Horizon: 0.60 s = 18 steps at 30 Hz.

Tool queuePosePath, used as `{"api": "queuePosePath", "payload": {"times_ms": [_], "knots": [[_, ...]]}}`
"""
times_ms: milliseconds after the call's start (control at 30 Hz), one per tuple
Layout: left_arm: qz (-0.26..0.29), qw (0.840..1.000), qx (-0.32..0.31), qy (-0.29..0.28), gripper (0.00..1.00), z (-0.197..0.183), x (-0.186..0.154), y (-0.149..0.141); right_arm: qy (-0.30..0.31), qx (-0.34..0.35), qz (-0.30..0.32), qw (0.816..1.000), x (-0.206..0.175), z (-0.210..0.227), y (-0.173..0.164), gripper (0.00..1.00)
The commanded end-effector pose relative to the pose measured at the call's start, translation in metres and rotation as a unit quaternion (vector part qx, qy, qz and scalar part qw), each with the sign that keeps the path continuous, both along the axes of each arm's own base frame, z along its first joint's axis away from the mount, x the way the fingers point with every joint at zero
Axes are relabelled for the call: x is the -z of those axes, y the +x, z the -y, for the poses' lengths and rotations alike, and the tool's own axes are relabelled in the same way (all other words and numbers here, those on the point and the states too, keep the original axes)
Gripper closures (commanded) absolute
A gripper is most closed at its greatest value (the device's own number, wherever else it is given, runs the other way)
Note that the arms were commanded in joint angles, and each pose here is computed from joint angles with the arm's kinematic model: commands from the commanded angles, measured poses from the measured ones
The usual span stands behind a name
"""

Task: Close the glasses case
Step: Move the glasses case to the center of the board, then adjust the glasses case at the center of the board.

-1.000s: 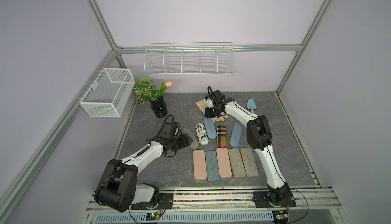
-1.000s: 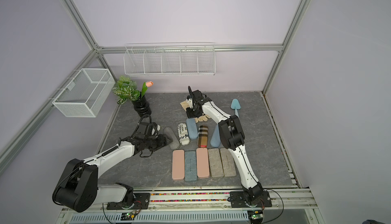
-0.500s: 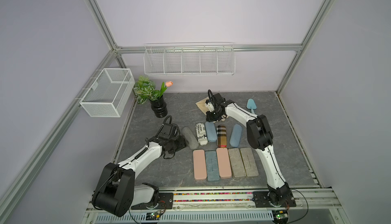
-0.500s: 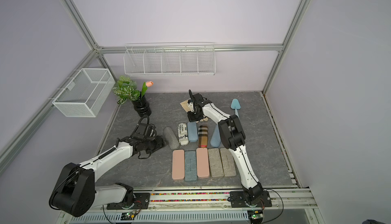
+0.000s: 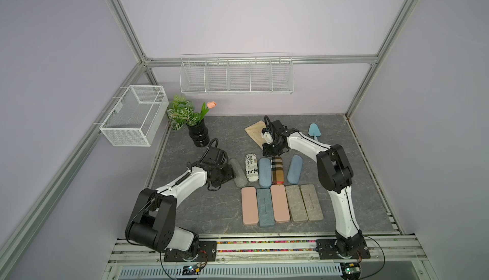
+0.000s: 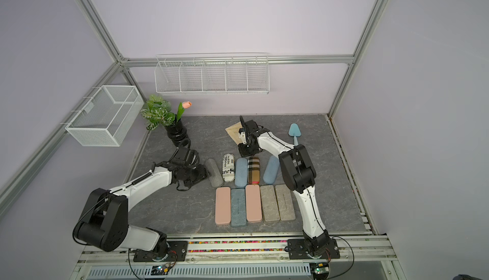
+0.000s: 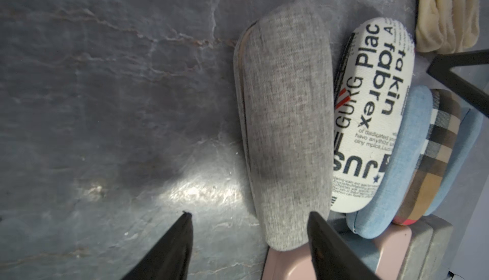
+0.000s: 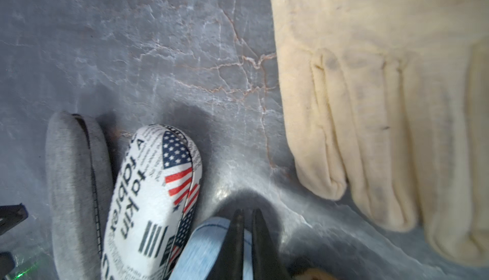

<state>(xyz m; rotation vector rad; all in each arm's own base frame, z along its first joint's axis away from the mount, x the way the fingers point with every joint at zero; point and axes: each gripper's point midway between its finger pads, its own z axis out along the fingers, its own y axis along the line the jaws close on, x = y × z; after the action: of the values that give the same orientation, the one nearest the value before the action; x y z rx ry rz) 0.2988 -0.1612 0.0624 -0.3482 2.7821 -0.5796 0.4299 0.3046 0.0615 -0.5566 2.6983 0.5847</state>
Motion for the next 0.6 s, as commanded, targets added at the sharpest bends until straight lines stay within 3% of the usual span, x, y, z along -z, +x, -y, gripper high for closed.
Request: {"api": "queuePosePath", "payload": {"times_ms": [0, 133, 300, 567], "knots": [[-0.01, 0.999, 0.006, 0.032, 0.32, -0.008, 0.0, 0.013, 0.018, 0.021, 0.064, 0.998, -0.055, 0.004, 0.004, 0.88], [-0.031, 0.998, -0.012, 0.047, 0.42, -0.022, 0.001, 0.02, -0.012, 0.055, 0.094, 0.994, -0.092, 0.033, -0.008, 0.88], [-0.064, 0.994, -0.048, 0.068, 0.79, -0.051, 0.006, 0.011, -0.09, 0.108, 0.081, 0.987, -0.108, 0.089, -0.038, 0.9], [-0.098, 0.991, -0.052, 0.079, 0.98, -0.056, 0.027, -0.002, -0.147, 0.177, 0.031, 0.973, -0.081, 0.159, -0.083, 0.9]]}}
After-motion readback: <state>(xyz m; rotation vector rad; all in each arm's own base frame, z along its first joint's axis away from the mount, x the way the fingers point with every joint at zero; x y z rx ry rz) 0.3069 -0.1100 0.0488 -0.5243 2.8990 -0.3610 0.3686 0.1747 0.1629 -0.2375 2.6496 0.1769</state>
